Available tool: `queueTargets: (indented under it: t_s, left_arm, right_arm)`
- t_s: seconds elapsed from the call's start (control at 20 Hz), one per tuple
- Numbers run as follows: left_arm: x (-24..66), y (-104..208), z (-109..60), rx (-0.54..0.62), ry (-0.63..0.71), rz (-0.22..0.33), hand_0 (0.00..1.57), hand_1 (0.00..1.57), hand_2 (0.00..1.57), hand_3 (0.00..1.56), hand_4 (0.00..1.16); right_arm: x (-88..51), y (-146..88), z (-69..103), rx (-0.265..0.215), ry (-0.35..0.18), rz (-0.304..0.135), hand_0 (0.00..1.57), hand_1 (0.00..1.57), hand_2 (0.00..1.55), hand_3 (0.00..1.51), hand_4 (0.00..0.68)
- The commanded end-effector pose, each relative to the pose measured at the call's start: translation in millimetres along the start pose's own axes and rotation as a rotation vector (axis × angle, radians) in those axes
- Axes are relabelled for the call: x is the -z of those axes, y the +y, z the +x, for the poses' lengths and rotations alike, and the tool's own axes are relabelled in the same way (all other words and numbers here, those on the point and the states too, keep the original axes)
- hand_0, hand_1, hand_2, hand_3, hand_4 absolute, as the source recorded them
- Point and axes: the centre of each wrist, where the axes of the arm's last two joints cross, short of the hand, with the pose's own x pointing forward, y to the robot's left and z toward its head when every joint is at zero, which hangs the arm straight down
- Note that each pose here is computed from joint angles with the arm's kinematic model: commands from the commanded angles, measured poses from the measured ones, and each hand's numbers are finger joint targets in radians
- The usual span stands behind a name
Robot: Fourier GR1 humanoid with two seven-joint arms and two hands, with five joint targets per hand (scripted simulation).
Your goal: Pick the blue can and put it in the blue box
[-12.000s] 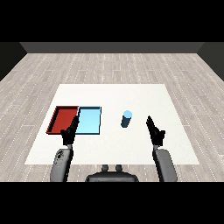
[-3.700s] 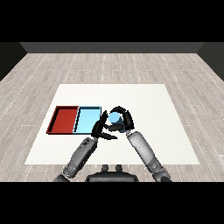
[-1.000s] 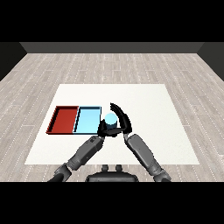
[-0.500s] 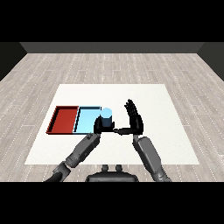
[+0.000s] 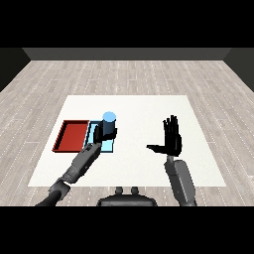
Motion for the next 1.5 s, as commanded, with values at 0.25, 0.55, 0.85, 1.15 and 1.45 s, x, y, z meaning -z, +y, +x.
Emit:
queueTargets:
  t_s: [0.25, 0.55, 0.85, 1.15, 1.45]
  left_arm:
    - [10.5, 62.0, -22.9, 0.358, 0.23, 0.118, 1.57, 1.57, 1.57, 1.48, 1.04]
    - [22.4, 56.5, -36.7, 0.542, 0.492, 0.153, 1.44, 1.44, 1.35, 1.18, 0.94]
    - [3.5, 58.7, -65.1, 0.623, 0.712, 0.138, 0.66, 0.66, 0.58, 0.08, 0.92]
    - [-4.8, 64.6, -72.9, 0.5, 0.8, 0.297, 1.4, 1.4, 1.29, 0.4, 0.63]
    - [-9.9, 73.8, -76.8, 0.553, 0.844, 0.216, 0.0, 0.0, 0.0, 0.0, 0.0]
  right_arm:
    - [-24.7, -5.3, -19.3, 0.018, 0.02, -0.038, 0.0, 0.0, 0.0, 0.0, 0.0]
    - [-17.8, -18.0, -23.9, 0.04, 0.009, -0.071, 0.0, 0.0, 0.0, 0.0, 0.0]
    - [-15.4, -33.5, -11.7, 0.036, 0.026, -0.075, 0.0, 0.0, 0.0, 0.0, 0.0]
    - [-16.8, -42.2, -30.6, 0.0, 0.052, -0.087, 0.0, 0.0, 0.0, 0.0, 0.0]
    - [-14.9, -54.5, -35.6, 0.014, 0.021, -0.113, 0.0, 0.0, 0.0, 0.0, 0.0]
